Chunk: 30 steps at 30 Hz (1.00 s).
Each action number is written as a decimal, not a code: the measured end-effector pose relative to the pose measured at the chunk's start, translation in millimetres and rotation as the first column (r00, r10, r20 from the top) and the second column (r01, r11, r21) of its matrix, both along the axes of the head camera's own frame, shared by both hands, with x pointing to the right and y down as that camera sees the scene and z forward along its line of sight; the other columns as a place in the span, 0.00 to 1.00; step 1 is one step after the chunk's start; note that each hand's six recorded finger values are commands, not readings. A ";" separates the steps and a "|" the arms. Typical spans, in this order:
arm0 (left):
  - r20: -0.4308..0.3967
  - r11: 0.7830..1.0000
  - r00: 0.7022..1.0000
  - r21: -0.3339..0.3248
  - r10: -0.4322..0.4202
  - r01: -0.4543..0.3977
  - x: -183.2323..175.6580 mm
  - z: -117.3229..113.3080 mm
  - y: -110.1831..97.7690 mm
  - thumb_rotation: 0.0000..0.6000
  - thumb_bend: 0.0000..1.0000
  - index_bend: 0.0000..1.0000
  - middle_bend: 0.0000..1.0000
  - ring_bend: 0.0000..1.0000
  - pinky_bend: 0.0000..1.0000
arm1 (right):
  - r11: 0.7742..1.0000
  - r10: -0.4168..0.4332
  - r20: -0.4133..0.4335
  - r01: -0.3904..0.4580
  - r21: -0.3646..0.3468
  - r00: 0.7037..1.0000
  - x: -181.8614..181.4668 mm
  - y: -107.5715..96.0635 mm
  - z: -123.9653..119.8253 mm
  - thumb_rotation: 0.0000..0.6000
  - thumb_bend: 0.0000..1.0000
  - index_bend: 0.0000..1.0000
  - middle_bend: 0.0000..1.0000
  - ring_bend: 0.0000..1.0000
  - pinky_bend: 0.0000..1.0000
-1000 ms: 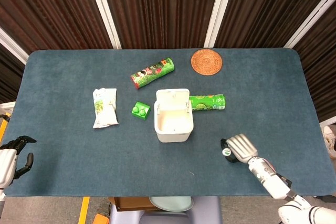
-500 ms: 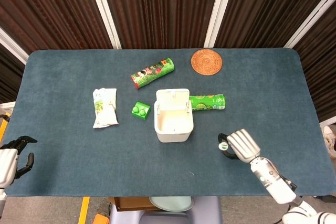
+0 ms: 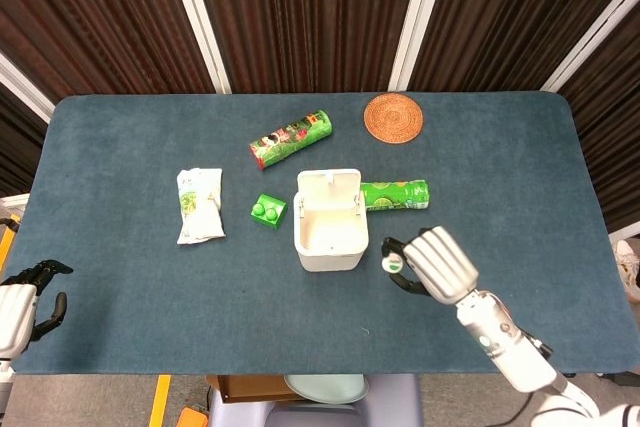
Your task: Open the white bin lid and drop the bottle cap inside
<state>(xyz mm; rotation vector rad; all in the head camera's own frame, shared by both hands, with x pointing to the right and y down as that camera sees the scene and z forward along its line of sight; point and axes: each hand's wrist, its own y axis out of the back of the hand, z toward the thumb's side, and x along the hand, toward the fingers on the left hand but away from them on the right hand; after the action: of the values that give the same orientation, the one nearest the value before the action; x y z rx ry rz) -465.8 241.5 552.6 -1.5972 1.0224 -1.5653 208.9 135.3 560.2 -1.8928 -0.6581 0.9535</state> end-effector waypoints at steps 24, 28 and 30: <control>-0.004 1.000 1.000 0.002 -0.006 0.006 -2.8 -0.8 -0.6 1.00 0.55 0.35 0.29 0.36 0.47 | 0.997 -0.016 -0.079 0.022 0.077 0.997 -59.8 -42.4 54.2 1.00 0.10 0.36 0.96 0.96 0.86; -0.002 1.000 1.000 -0.001 -0.001 0.001 -2.1 0.2 -0.6 1.00 0.55 0.35 0.29 0.36 0.47 | 0.994 0.006 -0.068 0.002 0.109 0.998 -49.6 -40.5 41.7 1.00 0.08 0.32 0.96 0.96 0.86; -0.002 1.000 1.000 -0.002 0.000 0.000 -1.7 0.3 -0.4 1.00 0.55 0.35 0.29 0.36 0.47 | 0.992 0.024 -0.054 -0.017 0.124 0.998 -41.8 -37.7 32.3 1.00 0.08 0.34 0.96 0.96 0.86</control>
<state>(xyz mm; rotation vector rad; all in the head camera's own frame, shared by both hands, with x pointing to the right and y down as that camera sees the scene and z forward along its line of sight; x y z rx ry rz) -467.5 241.0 552.9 -1.6003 1.0223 -1.5654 167.2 97.5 592.5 -1.7476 -0.6891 0.9534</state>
